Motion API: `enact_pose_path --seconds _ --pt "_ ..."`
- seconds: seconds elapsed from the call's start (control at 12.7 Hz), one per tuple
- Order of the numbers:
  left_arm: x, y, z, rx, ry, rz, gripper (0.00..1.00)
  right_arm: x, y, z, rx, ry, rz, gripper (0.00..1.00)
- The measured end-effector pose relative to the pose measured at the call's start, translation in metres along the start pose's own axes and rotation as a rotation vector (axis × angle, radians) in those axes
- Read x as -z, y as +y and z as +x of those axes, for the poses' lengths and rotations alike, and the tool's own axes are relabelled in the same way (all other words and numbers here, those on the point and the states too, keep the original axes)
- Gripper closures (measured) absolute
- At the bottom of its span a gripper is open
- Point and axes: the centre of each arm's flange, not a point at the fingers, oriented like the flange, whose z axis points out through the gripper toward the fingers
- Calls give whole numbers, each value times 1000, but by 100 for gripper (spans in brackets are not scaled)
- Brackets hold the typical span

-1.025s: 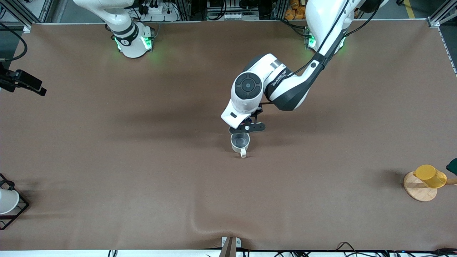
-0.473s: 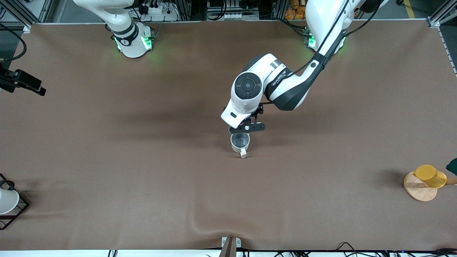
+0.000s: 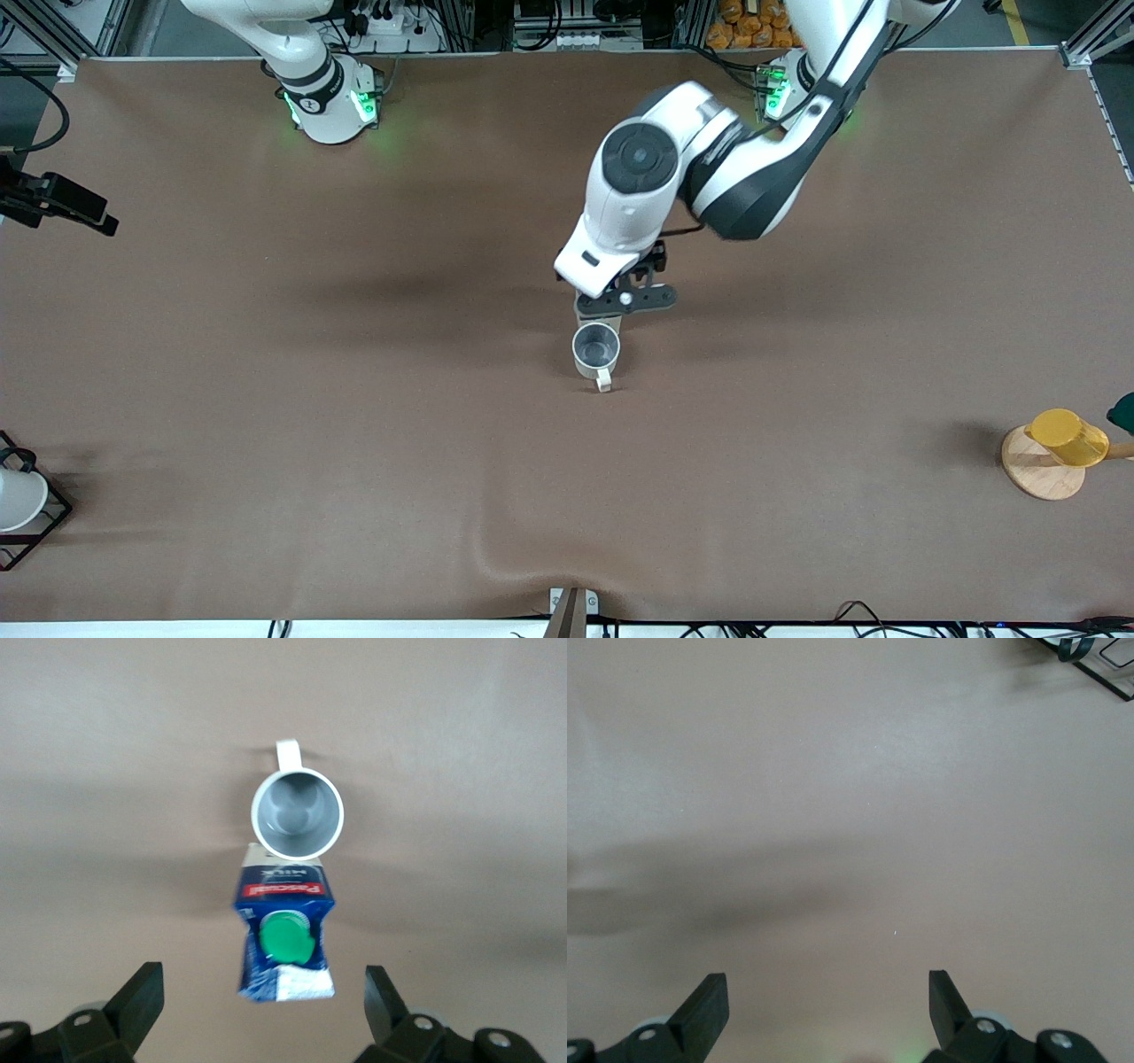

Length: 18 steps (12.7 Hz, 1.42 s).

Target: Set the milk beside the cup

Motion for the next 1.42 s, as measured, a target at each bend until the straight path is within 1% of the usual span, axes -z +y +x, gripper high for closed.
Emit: enact_pose_path --seconds 0.16,0.24,0.47,0.63,0.79,0.95,1.26,1.42 --pt "65 -42 14 64 64 -20 0 -2 0 0 -1 -4 0 0" --pt "101 -75 24 106 101 -28 0 -2 1 0 -1 -5 0 0" --pt "192 -191 51 162 199 -36 0 -3 1 0 -2 -7 0 0" --pt "231 -263 59 177 241 -26 0 -4 2 1 -3 -10 0 0" --pt "251 -305 58 176 253 -5 0 -5 2 1 -4 -12 0 0" --pt "260 -330 56 163 254 13 0 -7 2 3 -4 -16 -1 0" --pt "271 -396 63 97 255 49 0 -11 2 5 -6 -25 -2 0" --pt "274 -408 61 82 246 59 0 -12 7 5 -14 -32 -1 0"
